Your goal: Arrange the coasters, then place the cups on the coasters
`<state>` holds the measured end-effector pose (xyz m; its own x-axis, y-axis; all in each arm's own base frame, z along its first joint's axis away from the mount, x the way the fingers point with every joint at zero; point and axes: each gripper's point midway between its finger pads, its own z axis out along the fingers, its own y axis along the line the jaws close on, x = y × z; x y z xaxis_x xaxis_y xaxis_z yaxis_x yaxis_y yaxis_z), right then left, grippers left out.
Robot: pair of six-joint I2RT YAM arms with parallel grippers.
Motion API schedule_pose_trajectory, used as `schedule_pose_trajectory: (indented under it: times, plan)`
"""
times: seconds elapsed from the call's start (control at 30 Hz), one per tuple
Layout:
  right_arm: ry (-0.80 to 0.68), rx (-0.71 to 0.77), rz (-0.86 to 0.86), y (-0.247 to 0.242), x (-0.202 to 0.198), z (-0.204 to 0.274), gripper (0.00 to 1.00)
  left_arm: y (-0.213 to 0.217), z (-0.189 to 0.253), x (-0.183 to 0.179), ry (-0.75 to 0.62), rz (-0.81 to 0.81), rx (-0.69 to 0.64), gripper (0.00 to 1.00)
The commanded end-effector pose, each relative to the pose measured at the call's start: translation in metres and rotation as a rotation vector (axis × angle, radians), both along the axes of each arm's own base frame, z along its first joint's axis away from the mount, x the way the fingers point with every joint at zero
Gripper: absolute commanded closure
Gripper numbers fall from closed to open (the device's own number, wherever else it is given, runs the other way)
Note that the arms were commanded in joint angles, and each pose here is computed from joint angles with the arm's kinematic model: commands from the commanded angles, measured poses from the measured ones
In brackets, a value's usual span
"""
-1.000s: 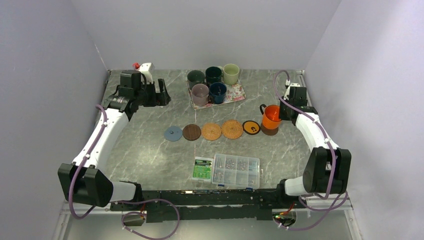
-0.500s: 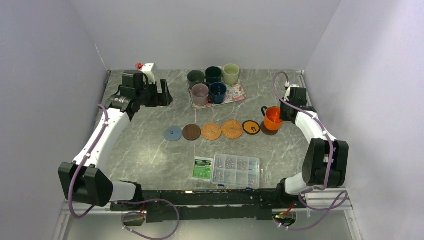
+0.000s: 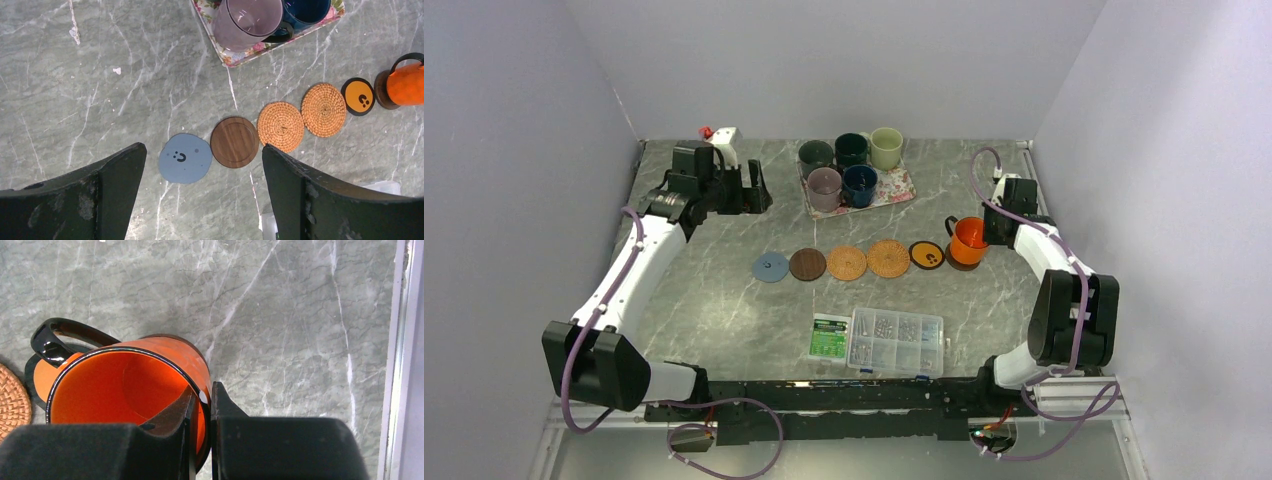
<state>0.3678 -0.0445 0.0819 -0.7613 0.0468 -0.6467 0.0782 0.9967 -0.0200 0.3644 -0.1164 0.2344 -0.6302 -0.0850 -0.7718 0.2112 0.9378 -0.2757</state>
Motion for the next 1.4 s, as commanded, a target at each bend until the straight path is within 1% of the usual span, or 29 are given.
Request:
schedule_pose_trajectory:
  times: [0.0, 1.1, 1.23, 1.37]
  plan:
    - [-0.102, 0.01, 0.023, 0.001, 0.022, 0.02, 1.0, -0.001, 0.004, 0.004, -0.023, -0.008, 0.012, 0.07]
    - [-0.049, 0.003, 0.01, -0.002, 0.022, 0.009, 1.0, -0.01, 0.002, 0.002, -0.015, -0.048, 0.004, 0.07]
    - [-0.047, 0.008, 0.011, -0.001, 0.022, 0.008, 0.96, -0.012, 0.002, 0.001, -0.015, -0.057, 0.003, 0.07]
    - [-0.039, 0.012, 0.009, -0.001, 0.022, 0.007, 0.85, -0.013, 0.002, 0.001, -0.012, -0.062, 0.003, 0.07]
